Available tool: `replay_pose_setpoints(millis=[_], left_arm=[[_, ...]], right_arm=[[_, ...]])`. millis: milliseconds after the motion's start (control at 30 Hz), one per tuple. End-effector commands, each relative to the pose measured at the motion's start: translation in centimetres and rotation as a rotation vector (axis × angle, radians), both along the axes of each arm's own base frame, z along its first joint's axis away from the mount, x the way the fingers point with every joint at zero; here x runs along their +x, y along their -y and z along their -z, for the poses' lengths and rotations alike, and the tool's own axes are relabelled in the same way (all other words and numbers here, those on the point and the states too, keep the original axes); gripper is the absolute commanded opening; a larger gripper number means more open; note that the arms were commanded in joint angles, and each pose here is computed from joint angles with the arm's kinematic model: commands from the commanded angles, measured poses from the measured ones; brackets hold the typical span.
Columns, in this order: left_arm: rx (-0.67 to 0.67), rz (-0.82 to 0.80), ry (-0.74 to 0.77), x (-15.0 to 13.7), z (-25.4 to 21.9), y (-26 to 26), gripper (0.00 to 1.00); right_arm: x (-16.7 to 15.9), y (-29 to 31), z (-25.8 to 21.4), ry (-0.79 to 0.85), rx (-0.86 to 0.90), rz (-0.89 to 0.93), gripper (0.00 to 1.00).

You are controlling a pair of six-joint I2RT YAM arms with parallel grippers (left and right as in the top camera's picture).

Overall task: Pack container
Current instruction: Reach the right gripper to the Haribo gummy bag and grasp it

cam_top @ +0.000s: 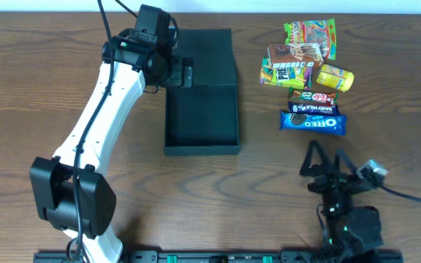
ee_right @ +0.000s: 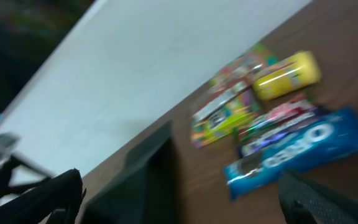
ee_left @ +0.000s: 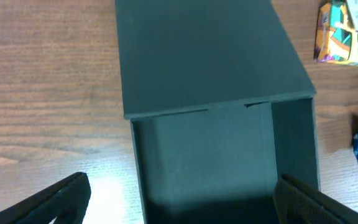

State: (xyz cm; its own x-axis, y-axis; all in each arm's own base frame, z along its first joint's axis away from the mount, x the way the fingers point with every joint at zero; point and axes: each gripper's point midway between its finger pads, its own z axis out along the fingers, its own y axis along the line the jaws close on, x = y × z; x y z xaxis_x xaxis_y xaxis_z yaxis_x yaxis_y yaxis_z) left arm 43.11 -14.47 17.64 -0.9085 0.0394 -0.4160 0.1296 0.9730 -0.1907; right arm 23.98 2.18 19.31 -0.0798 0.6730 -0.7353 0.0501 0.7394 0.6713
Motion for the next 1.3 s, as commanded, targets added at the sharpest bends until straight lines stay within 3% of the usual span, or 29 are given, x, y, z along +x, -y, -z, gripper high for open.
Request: replay_pose_setpoints(millis=[0,200,367,633,700,933,1267], left_arm=[[-0.008,0.019,0.024,0.6,-0.1,0.3,0.95],[-0.024,0.019,0.083,1.9,-0.9,0.6,0.95],[-0.027,0.019,0.094,2.1,-1.0,0.7,0.96],[-0.006,0.008,0.086,2.0,-0.8,0.3,0.95],[-0.005,0.008,0.083,1.9,-0.8,0.3,0.95],[-0.010,0.010,0.090,2.1,-0.8,0.3,0.96],[-0.008,0.009,0.081,2.1,-0.4,0.4,0.95]], right_arm=[[0.6,1.1,-2.2,0.001,-0.073,0.020,0.99],[3.7,3.0,-4.6,-0.105,-0.262,0.010,0.99],[8.2,1.7,-6.3,-0.170,-0.376,-0.170,0.99],[11.2,-3.1,-6.7,-0.165,-0.272,-0.487,0.99],[11.3,-3.4,-7.0,-0.166,-0.204,-0.483,0.99],[14.1,-0.3,-7.1,-0.185,-0.266,-0.327,0.99],[25.8,4.5,-5.0,-0.427,-0.358,-0.347,0.99]])
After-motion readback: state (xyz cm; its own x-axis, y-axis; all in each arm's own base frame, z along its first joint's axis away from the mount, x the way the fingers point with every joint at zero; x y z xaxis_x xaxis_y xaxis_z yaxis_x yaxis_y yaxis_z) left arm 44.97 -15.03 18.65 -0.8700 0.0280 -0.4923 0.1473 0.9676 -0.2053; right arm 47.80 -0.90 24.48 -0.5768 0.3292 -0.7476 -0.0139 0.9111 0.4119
